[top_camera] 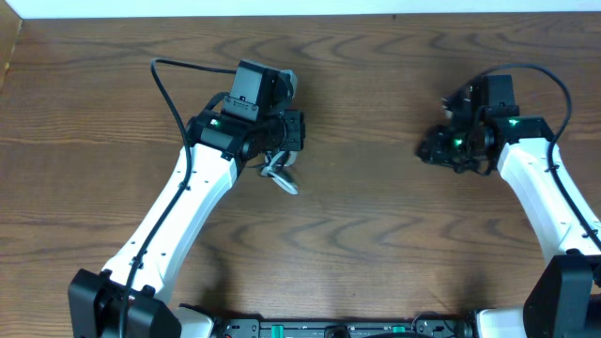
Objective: Untangle cables
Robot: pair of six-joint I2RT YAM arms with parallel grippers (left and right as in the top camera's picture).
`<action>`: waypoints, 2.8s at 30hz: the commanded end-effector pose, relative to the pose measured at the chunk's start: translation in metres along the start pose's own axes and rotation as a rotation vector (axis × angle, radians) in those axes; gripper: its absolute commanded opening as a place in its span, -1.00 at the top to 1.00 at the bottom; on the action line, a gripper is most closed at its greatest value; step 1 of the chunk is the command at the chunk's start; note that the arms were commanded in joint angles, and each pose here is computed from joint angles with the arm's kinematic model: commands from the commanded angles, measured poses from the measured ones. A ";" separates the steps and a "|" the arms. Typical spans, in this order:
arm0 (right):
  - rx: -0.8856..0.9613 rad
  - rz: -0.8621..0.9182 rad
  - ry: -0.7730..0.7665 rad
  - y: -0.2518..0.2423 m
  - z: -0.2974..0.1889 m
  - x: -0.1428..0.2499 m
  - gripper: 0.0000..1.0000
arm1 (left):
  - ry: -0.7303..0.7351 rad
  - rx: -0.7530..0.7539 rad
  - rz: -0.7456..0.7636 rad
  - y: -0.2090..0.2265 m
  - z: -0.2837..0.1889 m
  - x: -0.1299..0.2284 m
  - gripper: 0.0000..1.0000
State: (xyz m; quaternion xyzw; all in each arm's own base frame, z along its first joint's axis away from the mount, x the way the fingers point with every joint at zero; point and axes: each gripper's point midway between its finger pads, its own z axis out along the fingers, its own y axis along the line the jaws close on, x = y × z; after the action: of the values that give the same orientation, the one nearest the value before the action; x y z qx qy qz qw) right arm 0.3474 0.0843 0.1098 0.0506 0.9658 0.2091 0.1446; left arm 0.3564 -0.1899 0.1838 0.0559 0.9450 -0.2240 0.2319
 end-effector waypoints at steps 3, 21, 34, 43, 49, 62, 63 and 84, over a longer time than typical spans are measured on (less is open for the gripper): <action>-0.507 -0.175 0.033 0.097 -0.021 0.010 0.06 | -0.019 0.328 0.143 -0.061 -0.021 -0.006 0.85; -0.390 0.079 0.005 0.156 0.029 0.004 -0.11 | -0.005 0.488 0.119 -0.088 -0.032 -0.006 0.85; -0.223 0.215 0.056 0.129 0.099 0.013 0.68 | -0.010 0.485 0.115 -0.086 -0.033 -0.008 0.85; 0.036 0.191 0.106 0.036 0.096 0.020 0.98 | -0.081 0.399 0.010 -0.032 -0.041 -0.035 0.85; 0.108 0.222 0.128 -0.025 0.076 0.014 0.98 | -0.102 0.200 -0.151 0.045 -0.046 -0.040 0.85; -0.035 0.330 0.071 -0.082 0.030 -0.007 0.98 | -0.018 -0.251 -0.239 0.138 -0.054 -0.004 0.85; -0.071 0.330 0.052 -0.081 0.022 -0.011 0.98 | -0.019 -0.273 -0.240 0.142 -0.055 -0.004 0.85; -0.666 -0.033 -0.214 0.107 -0.128 -0.025 0.98 | 0.076 0.447 0.129 -0.041 -0.040 0.012 -0.04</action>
State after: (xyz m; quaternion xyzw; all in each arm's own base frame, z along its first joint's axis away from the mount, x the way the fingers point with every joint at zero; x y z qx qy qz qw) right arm 0.3375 0.1258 0.2683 -0.0434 0.8152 0.5098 0.2714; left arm 0.3367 -0.1757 0.2001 0.1091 0.9079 -0.3625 0.1802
